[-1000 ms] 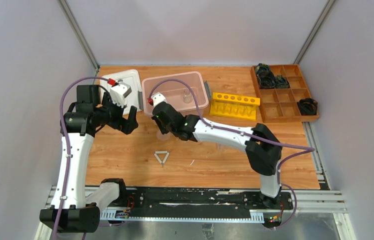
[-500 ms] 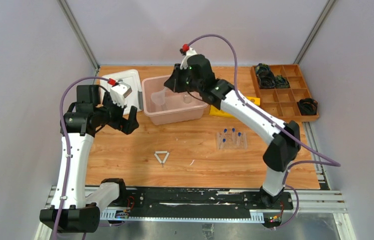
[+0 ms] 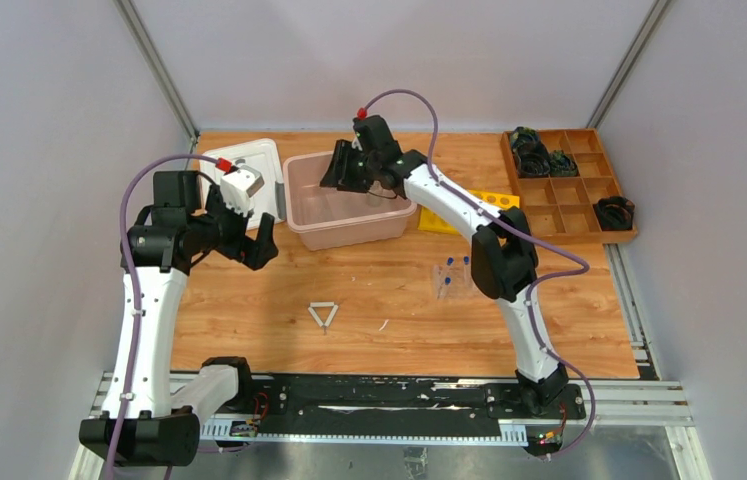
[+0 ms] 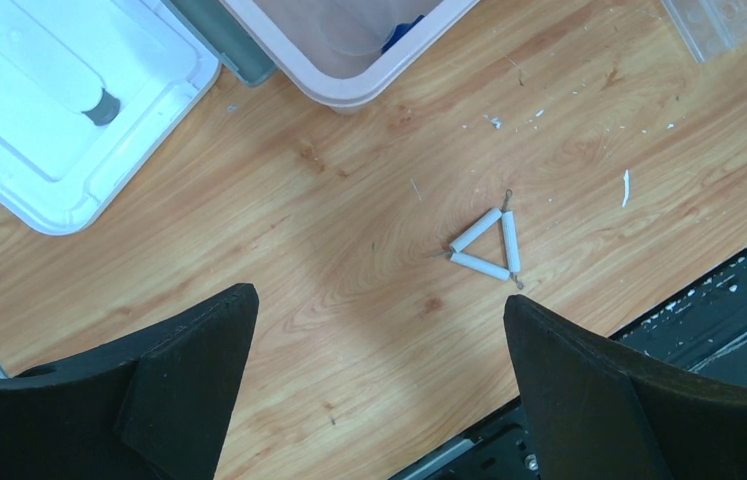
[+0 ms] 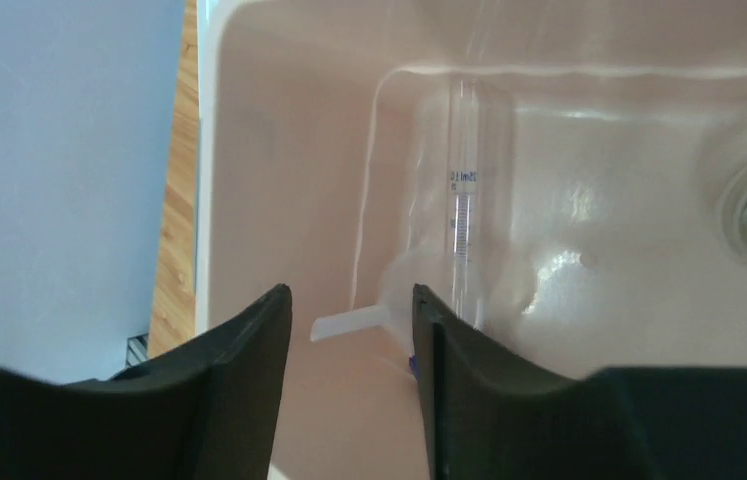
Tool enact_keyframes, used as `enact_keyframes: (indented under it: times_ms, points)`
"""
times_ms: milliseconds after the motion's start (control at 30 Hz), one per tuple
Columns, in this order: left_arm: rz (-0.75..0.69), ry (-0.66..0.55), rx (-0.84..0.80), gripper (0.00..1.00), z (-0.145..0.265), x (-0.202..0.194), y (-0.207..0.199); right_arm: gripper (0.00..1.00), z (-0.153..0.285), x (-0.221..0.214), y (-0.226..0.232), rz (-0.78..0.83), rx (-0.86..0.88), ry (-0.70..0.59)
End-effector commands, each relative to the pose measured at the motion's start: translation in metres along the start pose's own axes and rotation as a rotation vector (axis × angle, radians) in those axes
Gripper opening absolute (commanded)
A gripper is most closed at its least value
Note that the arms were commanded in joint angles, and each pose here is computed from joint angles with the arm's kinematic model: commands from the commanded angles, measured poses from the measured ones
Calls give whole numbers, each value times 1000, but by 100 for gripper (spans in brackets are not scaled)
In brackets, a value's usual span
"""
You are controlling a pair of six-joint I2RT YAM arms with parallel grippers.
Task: Organize the chemistry lab equipment
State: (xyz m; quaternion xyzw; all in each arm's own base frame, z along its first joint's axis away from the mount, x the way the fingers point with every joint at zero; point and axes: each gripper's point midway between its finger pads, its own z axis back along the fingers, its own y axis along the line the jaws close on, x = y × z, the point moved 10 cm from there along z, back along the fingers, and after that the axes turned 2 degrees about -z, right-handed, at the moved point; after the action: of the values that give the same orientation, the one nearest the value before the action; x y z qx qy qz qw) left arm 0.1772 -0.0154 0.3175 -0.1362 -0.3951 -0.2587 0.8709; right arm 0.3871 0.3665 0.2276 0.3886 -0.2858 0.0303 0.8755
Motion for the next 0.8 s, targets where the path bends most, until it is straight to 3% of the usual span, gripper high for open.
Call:
enact_keyframes:
  times_ms: [0,167,300,433,600,767]
  points:
    - [-3,-20,1,100,3,-1,-2,61,28,30,26,56,-8,-108]
    - [6,-25,-5,100,3,-1,-3,81,67,43,38,205,-100,-226]
    - [9,-29,-3,100,5,1,-3,81,101,37,52,313,-184,-290]
    - [6,-29,4,100,5,1,-2,69,112,-25,70,488,-173,-224]
    - [22,-7,-4,100,-1,-1,1,63,108,-126,80,671,-78,-73]
    - [28,4,4,100,-3,-1,5,59,89,-200,79,776,-16,104]
